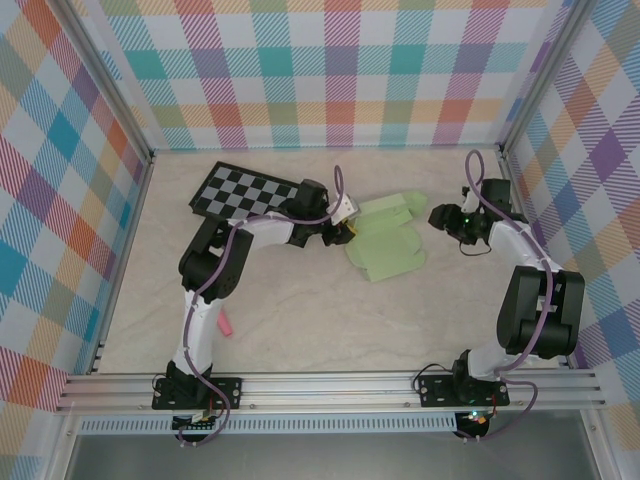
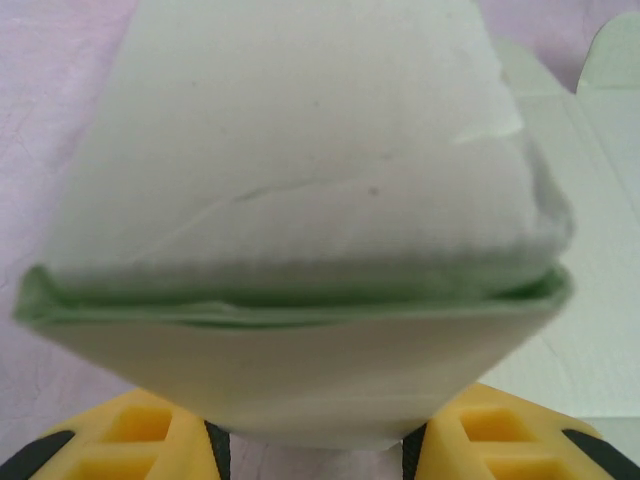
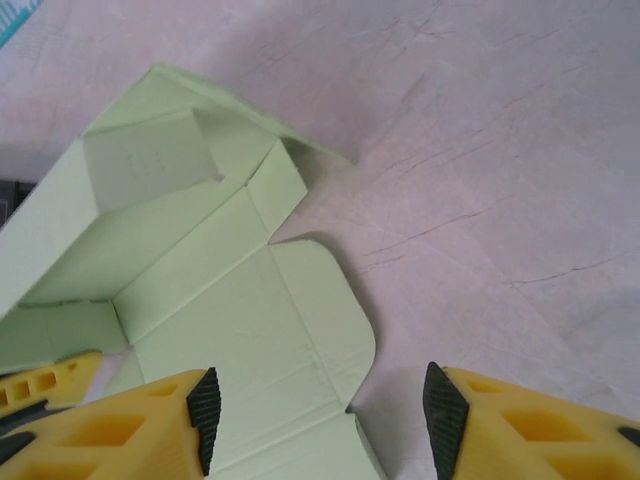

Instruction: Fold the paper box

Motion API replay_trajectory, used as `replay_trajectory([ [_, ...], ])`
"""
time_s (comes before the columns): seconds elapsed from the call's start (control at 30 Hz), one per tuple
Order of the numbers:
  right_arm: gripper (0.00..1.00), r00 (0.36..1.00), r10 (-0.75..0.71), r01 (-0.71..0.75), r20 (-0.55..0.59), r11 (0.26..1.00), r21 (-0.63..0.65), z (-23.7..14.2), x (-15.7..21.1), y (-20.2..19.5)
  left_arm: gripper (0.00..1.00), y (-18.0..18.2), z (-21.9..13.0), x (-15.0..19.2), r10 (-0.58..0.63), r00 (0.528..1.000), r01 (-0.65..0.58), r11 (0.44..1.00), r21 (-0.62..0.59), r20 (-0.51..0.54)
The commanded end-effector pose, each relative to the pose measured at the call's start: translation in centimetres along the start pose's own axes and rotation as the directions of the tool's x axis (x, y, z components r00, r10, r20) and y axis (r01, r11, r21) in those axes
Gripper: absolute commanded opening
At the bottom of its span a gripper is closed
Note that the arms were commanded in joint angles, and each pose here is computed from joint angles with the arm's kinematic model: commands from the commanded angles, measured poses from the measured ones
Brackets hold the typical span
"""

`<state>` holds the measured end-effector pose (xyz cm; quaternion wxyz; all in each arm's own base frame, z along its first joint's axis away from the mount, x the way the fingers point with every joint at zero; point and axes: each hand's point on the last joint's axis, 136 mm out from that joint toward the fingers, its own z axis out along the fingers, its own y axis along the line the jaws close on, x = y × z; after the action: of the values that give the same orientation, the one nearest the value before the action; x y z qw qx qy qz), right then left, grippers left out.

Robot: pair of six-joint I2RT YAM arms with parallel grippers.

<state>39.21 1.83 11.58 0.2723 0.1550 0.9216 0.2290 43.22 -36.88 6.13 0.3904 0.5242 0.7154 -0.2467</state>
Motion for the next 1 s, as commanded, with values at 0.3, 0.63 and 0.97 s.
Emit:
replay_trajectory([
  [0.3,0.51,0.999,0.054,-0.053,0.001,0.988,-0.148,1.6,0.5,1.1,0.36,1.0,-1.6,-3.4,-0.143,0.99,0.143,0.99,-0.018,0.018],
  [0.63,0.5,0.993,-0.094,0.103,0.072,0.987,-0.125,0.7,-1.4,2.0,0.37,0.2,-4.3,-7.2,-0.281,0.951,0.275,0.96,0.057,0.131],
  [0.97,0.3,0.95,-0.307,0.312,0.057,0.923,-0.224,1.0,-1.5,3.3,0.37,-0.2,-4.9,-7.0,-0.232,0.962,0.217,0.97,0.114,0.146],
])
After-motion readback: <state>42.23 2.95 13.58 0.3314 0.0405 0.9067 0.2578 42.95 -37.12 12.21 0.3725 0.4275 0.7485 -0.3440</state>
